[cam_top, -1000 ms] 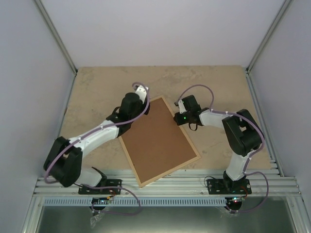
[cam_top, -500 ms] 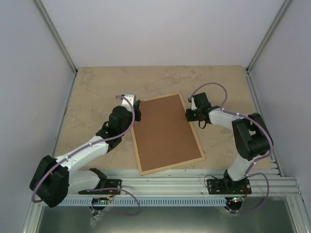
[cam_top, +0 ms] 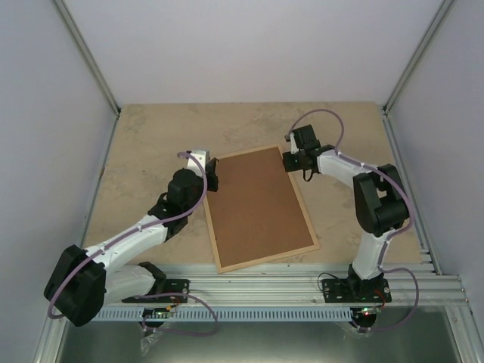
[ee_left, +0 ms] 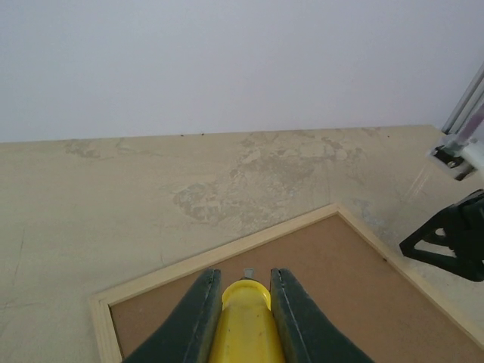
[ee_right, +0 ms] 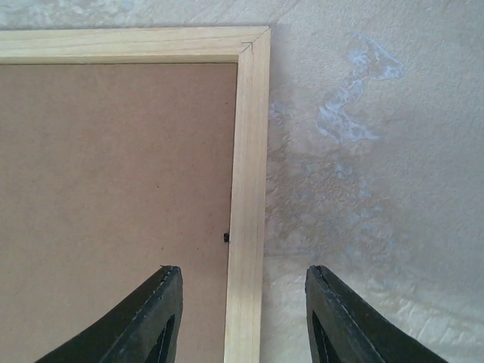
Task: Take the photo out of the frame
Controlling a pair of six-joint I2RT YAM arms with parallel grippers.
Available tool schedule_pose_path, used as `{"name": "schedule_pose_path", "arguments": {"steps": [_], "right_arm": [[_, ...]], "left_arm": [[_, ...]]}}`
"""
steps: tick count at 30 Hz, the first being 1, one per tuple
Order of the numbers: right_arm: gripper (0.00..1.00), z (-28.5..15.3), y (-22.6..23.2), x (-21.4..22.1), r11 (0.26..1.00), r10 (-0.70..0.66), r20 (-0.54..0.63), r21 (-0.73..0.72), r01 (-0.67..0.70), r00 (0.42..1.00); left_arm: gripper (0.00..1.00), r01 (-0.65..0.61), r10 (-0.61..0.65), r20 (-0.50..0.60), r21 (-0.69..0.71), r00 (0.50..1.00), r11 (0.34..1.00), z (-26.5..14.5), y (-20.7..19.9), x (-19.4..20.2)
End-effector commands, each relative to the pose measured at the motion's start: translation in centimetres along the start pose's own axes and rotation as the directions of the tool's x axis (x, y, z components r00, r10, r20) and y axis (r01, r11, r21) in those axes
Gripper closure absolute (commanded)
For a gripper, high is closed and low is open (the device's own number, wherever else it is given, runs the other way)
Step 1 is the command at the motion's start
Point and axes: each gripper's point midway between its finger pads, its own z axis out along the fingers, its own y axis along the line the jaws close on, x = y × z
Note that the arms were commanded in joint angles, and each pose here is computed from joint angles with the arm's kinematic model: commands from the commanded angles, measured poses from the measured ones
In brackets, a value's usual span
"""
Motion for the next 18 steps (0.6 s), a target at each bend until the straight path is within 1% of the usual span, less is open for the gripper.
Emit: {"name": "schedule_pose_path", "arguments": {"steps": [1, 9, 18], "right_arm": [[0.54, 1.5, 0.1, 1.0, 0.998, -0.052, -0.079, 0.017, 0.053, 0.996], [0.55, 3.5, 0.8, 1.0, 0.997, -0.078, -0.115, 0.0, 0.079, 0.99], [0.58, 4.5, 0.3, 0.7, 0.995, -0.085, -0.135, 0.037, 0.091, 0.987]], "left_arm": [[1.0, 0.025, -0.026, 0.053, 0.016, 0.998, 1.0, -0.4, -0.3, -1.3], [1.0, 0.022, -0.023, 0.041, 0.035, 0.999, 0.999, -0.2, -0.7, -1.0], [1.0, 0.019, -0.021, 0.04, 0.038, 0.999, 0.999, -0.2, -0.7, -1.0]]}}
